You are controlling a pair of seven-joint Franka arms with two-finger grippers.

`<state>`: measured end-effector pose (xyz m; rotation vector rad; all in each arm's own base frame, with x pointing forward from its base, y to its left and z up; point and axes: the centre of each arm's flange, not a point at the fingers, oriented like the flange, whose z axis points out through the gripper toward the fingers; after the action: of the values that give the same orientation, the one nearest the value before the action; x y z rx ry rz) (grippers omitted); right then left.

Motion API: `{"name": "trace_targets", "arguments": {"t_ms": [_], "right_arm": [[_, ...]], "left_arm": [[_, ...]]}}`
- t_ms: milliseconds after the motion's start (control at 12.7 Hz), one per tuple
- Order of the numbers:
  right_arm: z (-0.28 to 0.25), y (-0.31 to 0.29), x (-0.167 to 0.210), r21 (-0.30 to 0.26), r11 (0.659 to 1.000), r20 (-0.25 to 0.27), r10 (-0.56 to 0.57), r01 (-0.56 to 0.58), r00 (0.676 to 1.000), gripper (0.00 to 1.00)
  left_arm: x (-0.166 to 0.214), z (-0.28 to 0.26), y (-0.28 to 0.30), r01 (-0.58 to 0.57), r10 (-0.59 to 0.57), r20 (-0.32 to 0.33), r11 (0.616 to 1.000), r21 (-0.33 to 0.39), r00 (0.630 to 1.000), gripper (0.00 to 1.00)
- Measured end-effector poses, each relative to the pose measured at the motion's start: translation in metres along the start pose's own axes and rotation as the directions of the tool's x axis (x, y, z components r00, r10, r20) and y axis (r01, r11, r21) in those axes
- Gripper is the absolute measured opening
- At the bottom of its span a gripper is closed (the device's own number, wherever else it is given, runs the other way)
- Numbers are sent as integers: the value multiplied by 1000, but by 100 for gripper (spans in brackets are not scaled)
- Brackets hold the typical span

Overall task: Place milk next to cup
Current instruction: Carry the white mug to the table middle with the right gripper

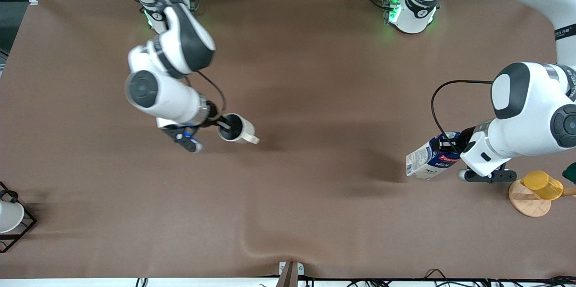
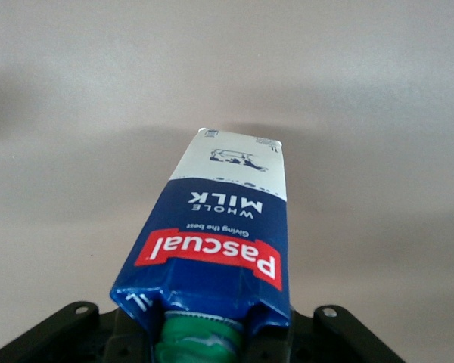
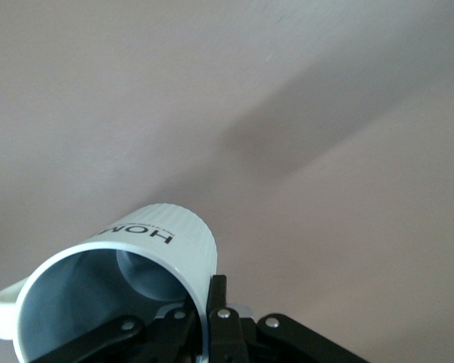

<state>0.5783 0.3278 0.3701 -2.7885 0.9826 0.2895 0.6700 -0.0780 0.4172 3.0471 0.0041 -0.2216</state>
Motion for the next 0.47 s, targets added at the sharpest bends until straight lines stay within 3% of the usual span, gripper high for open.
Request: {"name": "trace_targets", "arguments": {"t_ms": [236,471], "right_arm": [[72,-40,-55,37,997,-29,73,-72,997,4],[125,-56,-80,51,996,-44,82,-80,996,4]], "left_arm": [[0,0,2,-3,3,0,1000,-1,1000,30],[0,0,3,-4,4,0,1000,-1,1000,30]]}}
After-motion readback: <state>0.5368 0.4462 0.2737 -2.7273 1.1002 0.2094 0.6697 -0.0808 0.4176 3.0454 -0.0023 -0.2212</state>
